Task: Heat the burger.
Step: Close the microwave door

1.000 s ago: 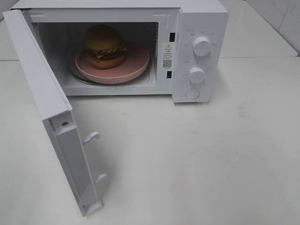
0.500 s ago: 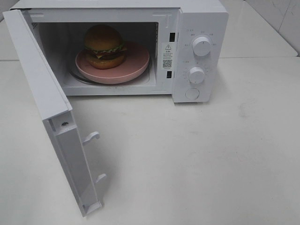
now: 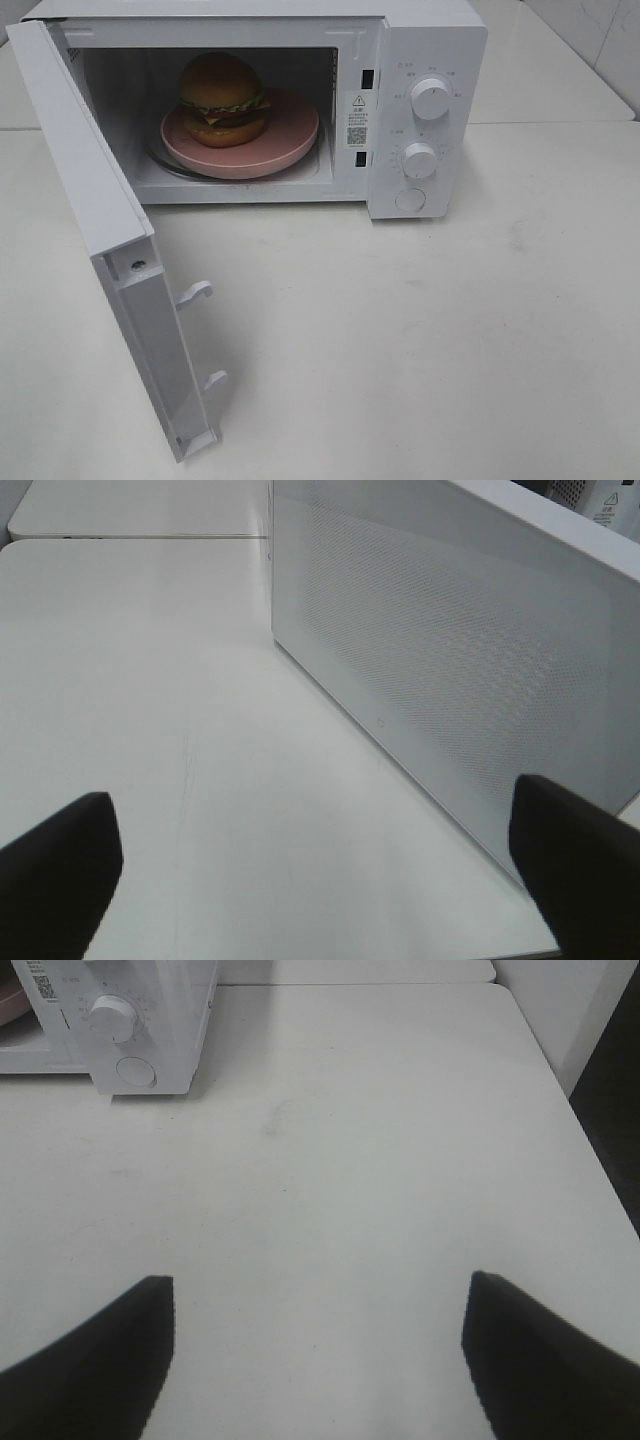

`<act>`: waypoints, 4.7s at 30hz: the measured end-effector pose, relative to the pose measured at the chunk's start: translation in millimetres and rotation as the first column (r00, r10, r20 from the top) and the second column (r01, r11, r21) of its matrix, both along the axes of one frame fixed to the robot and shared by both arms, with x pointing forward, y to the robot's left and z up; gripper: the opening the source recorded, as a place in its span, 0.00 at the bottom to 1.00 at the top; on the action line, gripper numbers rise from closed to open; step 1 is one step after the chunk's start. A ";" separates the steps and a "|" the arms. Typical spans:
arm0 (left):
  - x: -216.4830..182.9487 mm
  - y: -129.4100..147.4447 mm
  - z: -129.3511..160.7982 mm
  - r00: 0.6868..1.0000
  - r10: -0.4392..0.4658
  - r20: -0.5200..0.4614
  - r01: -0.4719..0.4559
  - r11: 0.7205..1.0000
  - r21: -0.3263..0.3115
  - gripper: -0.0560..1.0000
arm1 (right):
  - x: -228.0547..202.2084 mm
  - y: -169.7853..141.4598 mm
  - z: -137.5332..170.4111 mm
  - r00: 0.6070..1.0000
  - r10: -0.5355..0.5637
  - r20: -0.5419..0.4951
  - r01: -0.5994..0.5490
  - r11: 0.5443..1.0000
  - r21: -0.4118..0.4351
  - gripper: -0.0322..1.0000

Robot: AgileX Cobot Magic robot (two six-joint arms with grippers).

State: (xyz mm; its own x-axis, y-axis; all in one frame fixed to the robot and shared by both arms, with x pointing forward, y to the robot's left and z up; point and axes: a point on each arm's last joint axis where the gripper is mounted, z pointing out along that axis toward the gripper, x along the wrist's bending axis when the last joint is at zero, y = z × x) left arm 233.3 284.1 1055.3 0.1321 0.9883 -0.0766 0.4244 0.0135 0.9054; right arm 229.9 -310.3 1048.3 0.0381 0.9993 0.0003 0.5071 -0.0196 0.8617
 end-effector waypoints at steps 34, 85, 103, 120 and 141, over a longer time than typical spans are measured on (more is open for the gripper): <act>120.4 16.0 -10.1 0.991 0.105 0.086 -0.111 0.992 0.063 0.05 | 0.0 0.0 0.0 1.000 0.000 0.000 0.000 1.000 0.000 0.77; 187.3 -45.1 -91.9 0.956 -0.249 0.154 0.244 0.968 0.051 0.05 | 0.0 0.1 0.0 1.000 0.001 0.000 -0.001 1.000 0.001 0.77; 210.9 -89.8 -95.5 0.885 -0.426 0.187 0.423 0.904 0.058 0.05 | 0.0 0.1 0.0 1.000 0.001 0.000 -0.001 1.000 0.000 0.77; 260.0 -141.9 -90.6 0.887 -0.403 0.225 0.413 0.911 0.003 0.05 | 0.0 0.1 0.0 1.000 0.002 0.000 -0.002 1.000 -0.002 0.77; 311.2 -200.8 -95.2 0.927 -0.262 0.269 0.267 0.964 0.021 0.05 | 0.0 0.1 0.0 1.000 0.003 0.000 -0.003 1.000 -0.003 0.77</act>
